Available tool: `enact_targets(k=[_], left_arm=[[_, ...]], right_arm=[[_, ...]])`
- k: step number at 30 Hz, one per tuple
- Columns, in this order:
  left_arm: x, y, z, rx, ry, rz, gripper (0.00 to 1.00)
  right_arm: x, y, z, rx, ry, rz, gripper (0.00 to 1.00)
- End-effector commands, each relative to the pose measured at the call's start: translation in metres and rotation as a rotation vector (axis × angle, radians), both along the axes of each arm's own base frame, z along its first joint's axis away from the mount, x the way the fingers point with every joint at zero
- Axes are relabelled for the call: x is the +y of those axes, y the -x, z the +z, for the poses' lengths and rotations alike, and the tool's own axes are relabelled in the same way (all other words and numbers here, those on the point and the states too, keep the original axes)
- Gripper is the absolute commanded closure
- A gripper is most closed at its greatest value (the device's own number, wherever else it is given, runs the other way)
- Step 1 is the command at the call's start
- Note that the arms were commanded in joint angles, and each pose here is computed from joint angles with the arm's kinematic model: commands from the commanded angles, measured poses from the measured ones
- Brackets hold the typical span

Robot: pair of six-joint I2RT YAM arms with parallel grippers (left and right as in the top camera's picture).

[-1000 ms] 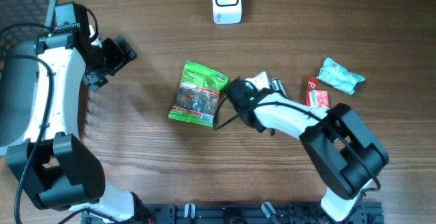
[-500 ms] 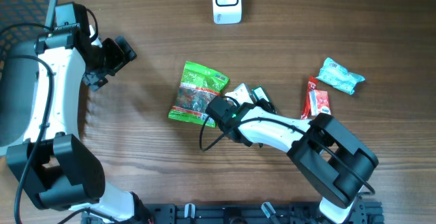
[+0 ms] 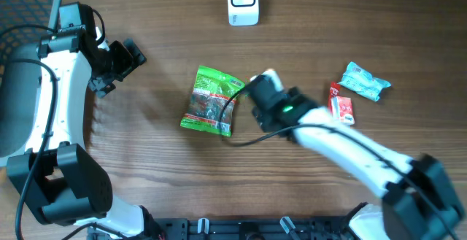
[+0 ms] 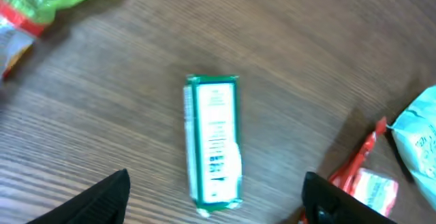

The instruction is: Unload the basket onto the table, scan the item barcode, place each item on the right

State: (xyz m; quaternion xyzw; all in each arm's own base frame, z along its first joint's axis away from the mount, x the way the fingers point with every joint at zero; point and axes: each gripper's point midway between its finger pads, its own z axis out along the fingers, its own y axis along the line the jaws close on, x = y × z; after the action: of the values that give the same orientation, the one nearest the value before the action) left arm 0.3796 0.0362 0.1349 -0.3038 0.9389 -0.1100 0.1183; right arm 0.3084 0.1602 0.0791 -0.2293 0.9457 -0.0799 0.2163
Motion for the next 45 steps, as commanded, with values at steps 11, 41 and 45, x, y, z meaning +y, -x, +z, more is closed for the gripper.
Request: enact_targets(k=[11,41,45], left_arm=[[-0.001,0.0,-0.004,0.008,0.008,-0.008,0.0],[-0.001,0.0,-0.004,0.008,0.008,-0.008,0.0],[-0.001,0.0,-0.004,0.008,0.008,-0.008,0.0]], right_arm=[[-0.019,0.011,-0.055,0.329,-0.281,0.041,0.35],[-0.024,0.012,-0.074,0.356,-0.261,-0.013,0.66],[-0.019,-0.001,-0.039,0.268,-0.293,0.005,0.7]])
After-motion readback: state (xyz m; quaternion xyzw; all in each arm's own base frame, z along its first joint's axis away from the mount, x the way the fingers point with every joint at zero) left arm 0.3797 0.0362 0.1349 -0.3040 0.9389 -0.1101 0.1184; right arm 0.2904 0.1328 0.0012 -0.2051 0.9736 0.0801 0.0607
